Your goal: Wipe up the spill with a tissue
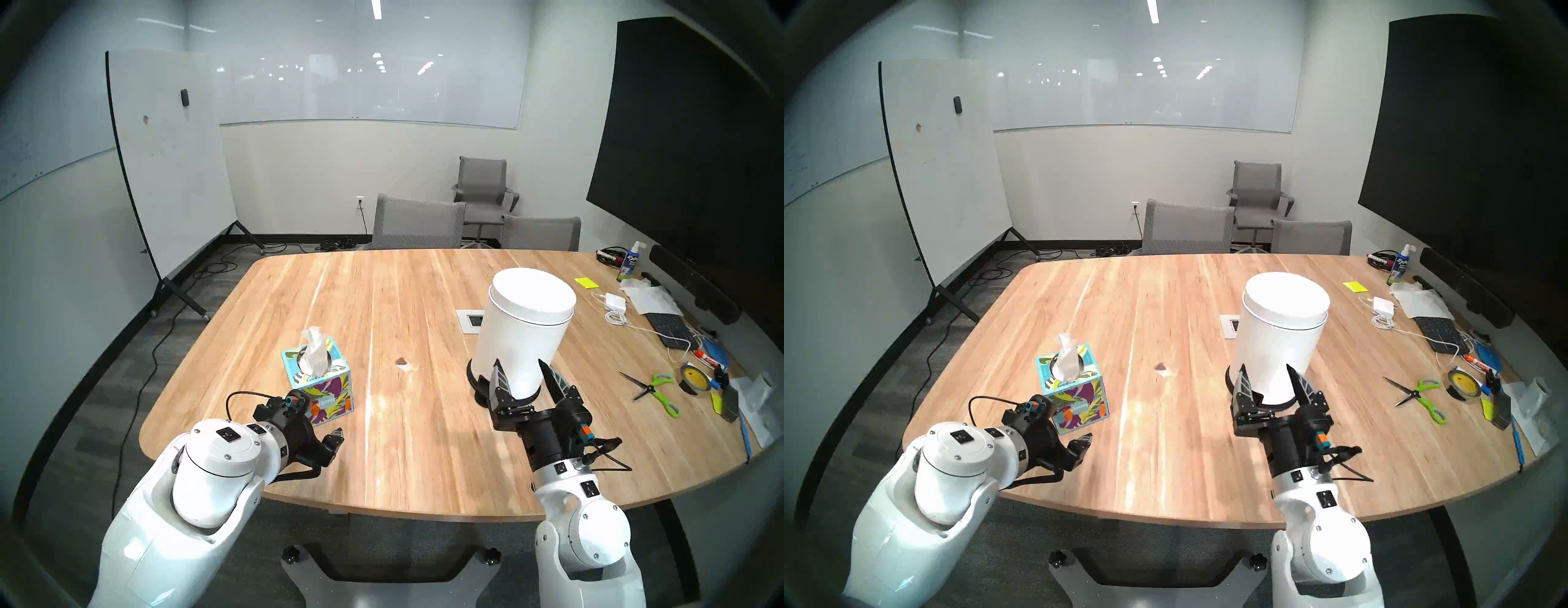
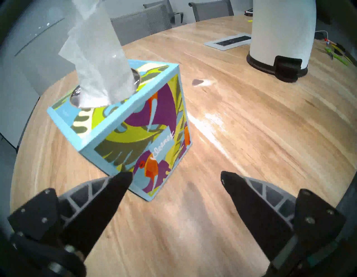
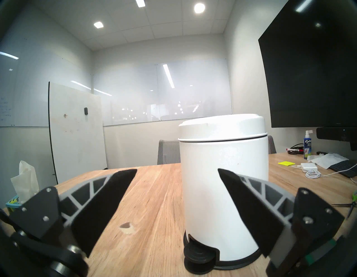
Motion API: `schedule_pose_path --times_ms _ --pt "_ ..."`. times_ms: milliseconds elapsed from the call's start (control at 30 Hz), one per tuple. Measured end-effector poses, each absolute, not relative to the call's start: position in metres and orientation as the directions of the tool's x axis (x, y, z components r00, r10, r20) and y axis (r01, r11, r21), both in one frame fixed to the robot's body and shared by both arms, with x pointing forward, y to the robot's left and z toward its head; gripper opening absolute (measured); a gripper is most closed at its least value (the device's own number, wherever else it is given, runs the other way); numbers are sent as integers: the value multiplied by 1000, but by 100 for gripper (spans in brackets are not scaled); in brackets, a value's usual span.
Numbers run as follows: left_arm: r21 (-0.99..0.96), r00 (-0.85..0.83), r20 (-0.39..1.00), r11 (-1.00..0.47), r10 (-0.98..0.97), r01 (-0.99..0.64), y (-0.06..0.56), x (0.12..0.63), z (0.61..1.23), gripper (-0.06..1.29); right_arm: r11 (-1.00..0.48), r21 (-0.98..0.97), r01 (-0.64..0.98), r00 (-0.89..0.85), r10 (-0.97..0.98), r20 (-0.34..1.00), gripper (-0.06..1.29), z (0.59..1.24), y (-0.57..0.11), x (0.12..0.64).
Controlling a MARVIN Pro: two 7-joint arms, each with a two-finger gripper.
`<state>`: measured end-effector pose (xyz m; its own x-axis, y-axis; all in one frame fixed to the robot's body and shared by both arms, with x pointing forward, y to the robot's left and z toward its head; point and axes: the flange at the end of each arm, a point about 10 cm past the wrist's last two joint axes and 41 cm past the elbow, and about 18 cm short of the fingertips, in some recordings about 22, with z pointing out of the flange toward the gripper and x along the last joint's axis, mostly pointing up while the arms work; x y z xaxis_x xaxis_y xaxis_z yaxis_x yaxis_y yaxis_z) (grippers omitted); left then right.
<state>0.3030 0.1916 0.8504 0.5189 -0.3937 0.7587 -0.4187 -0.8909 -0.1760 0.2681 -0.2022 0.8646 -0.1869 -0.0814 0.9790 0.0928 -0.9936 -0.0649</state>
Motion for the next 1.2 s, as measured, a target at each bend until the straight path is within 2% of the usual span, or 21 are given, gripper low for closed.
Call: schedule_pose_path --times_ms 467,1200 --pt "-171 565 751 -927 -341 -332 193 342 825 123 -994 -65 93 -187 -81 979 122 865 -202 268" --pt "-141 599 766 -969 -236 -202 204 365 817 123 -994 -65 93 -187 -81 979 122 865 -202 268"
